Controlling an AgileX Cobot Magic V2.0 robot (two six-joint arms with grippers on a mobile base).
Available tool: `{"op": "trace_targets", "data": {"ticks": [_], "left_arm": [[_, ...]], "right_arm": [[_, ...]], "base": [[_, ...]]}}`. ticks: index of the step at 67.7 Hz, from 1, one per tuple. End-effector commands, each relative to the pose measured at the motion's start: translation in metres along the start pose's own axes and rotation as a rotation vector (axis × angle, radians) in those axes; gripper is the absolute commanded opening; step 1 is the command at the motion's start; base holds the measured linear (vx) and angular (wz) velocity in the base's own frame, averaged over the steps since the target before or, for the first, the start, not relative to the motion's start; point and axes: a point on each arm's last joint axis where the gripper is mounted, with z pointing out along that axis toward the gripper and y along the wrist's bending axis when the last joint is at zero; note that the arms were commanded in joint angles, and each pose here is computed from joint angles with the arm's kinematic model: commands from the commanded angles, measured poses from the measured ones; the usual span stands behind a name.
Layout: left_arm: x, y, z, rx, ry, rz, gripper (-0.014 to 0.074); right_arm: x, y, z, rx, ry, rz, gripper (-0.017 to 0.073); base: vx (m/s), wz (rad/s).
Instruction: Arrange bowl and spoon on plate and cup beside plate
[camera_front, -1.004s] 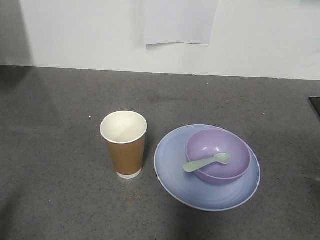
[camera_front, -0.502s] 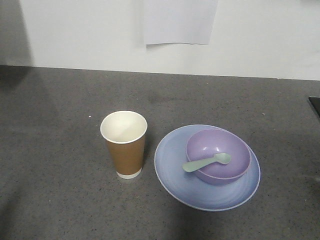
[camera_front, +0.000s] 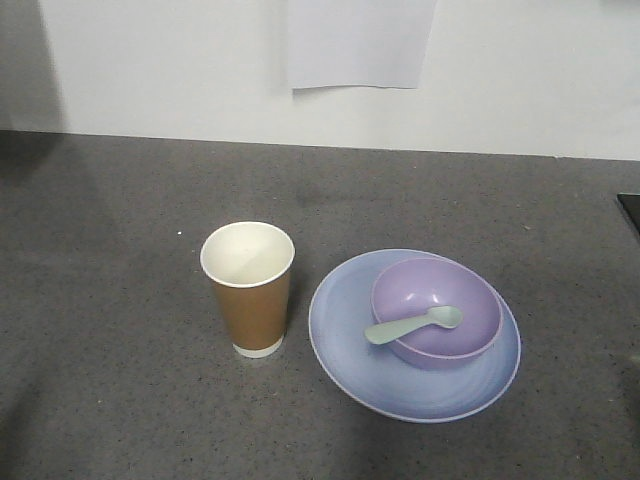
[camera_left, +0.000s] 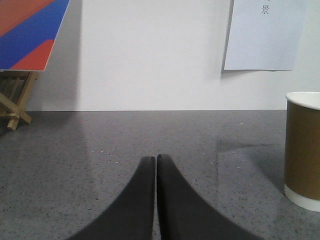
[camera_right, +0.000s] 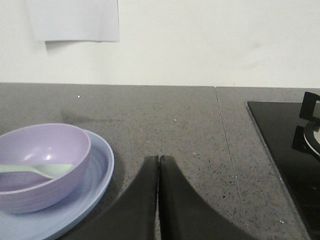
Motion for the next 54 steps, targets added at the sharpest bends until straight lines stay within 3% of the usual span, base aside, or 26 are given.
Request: {"op": "trace_targets", "data": {"ticks": [1,22,54], "left_arm": [[-0.014,-0.001,-0.002,0.007,-0.109,-0.006,-0.0006],[-0.014,-0.001,-0.002,0.007,-0.108,-0.006,-0.0006],[-0.014,-0.001,-0.002,0.007,-0.108,-0.006,-0.0006]], "right_arm": [[-0.004,-0.002,-0.003,0.013,-0.172,0.01,-0.001],[0.026,-0.004,0.001,0.011,-0.268,0.069,-0.001],[0.026,-0.004,0.001,0.012,-0.266,0.077,-0.001]], "base": [[0.0,0.0],[0.0,0.0],[0.0,0.0]]}}
